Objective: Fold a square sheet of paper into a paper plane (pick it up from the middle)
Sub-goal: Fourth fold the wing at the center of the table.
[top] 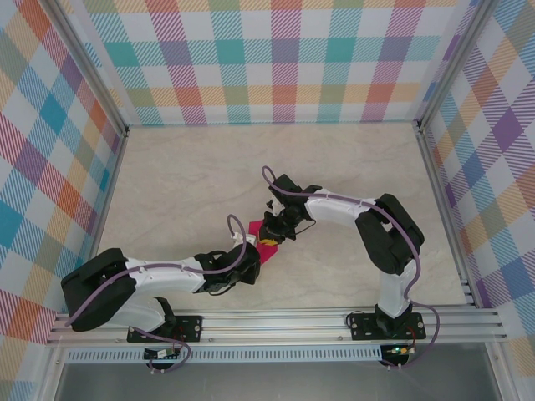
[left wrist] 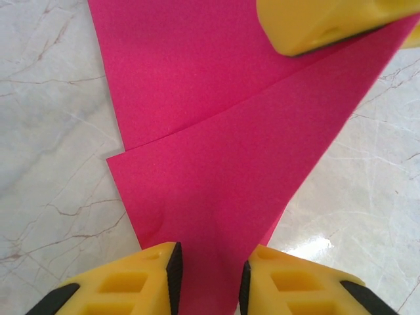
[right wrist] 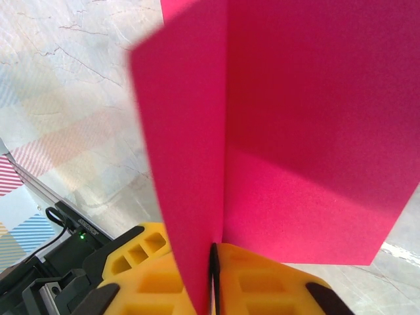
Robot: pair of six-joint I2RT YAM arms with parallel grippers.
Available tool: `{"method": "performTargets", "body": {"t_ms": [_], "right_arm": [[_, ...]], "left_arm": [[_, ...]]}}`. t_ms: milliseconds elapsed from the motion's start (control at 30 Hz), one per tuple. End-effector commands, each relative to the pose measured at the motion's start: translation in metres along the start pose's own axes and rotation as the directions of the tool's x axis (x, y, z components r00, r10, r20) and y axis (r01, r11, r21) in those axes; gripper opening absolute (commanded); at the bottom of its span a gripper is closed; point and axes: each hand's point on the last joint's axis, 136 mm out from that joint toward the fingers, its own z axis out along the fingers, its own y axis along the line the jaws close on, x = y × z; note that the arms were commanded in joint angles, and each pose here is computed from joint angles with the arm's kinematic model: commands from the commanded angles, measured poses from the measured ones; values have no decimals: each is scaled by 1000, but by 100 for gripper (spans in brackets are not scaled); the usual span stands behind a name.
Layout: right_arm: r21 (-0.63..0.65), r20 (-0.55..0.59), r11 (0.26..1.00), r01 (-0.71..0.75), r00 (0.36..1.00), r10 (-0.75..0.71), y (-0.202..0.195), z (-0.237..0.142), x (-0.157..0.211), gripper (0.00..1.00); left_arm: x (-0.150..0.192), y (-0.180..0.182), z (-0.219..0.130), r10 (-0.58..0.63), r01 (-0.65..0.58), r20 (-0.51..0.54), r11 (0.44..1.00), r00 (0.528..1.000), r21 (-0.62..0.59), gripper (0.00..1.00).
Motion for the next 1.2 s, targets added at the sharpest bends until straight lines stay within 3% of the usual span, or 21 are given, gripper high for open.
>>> {"method": "performTargets", "body": {"t_ms": [0, 167, 1167], "right_arm": [[-15, -8, 1000, 18, 1000, -18, 6, 1, 1, 10], [-26, -6, 999, 24, 1000, -24, 11, -1, 0, 7], [-76, 9, 997, 19, 1000, -19, 22, -12, -2, 5]], "left_arm": [[-6, -3, -8, 10, -10, 23, 1000, 1000, 5, 32], [-7, -10, -13, 29, -30, 27, 999, 999, 41, 41], [-5, -5, -12, 59, -59, 31, 998, 998, -16, 46]]}}
